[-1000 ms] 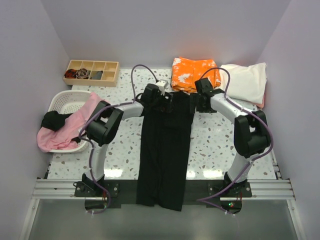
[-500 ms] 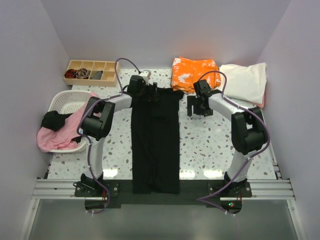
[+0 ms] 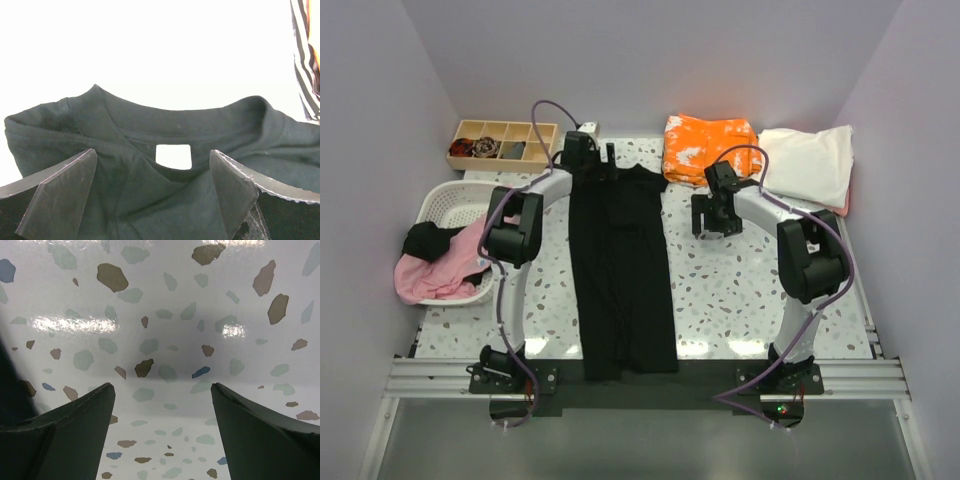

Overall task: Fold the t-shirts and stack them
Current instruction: Rotate the tshirt 100 degrees

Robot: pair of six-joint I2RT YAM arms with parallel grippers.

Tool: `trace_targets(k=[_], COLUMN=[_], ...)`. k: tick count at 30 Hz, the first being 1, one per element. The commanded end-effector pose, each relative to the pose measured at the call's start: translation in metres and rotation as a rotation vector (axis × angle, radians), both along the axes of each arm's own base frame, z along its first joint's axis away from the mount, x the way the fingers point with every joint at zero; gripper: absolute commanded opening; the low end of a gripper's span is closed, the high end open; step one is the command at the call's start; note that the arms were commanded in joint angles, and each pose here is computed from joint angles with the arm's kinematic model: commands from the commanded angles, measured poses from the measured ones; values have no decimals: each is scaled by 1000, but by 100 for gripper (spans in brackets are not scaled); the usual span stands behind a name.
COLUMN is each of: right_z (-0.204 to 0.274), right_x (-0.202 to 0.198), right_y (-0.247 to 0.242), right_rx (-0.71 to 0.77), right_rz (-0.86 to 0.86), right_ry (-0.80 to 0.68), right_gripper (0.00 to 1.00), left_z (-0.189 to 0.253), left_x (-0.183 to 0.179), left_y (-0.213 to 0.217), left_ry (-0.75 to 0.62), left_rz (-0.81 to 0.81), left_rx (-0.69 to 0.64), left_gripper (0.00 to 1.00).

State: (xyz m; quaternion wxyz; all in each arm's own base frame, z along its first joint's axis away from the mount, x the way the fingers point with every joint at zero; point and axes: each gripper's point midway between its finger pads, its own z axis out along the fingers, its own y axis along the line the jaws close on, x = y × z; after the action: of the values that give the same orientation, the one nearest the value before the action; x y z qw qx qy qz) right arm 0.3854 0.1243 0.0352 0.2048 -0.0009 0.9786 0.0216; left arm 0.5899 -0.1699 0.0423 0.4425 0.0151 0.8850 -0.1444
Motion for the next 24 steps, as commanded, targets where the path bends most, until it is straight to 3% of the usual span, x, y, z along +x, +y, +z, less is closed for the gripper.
trace_targets(k=[1,8,12,16,20,23,24], right_z=[9,5,3,-3,-3,-1,-1], right_x=[11,12,13,13,14,14,13], right_y=[10,11,12,15,15,15,15], right_rx=[38,40,42,52,53,56,54], right_rz=[2,2,3,9,9,9,10], right_ry=[-22,-12,-11,5,4,-3,-1], right_gripper=[82,82,82,82,82,82,82], left_z=[13,21,84,122,123,104,80], left_x=[27,36,17,-10,-30,-36,-37], left_y=[20,14,-4,-39,-71,-90,-94], left_ry=[-22,-28,-169,-214,-197,-112,-59], left_rz=[47,-31,-133,-318,-437,-497,-511], left_rx=[36,8,-75,-174,-198,-211,-208], left_gripper=[100,100,100,99,99,99,98])
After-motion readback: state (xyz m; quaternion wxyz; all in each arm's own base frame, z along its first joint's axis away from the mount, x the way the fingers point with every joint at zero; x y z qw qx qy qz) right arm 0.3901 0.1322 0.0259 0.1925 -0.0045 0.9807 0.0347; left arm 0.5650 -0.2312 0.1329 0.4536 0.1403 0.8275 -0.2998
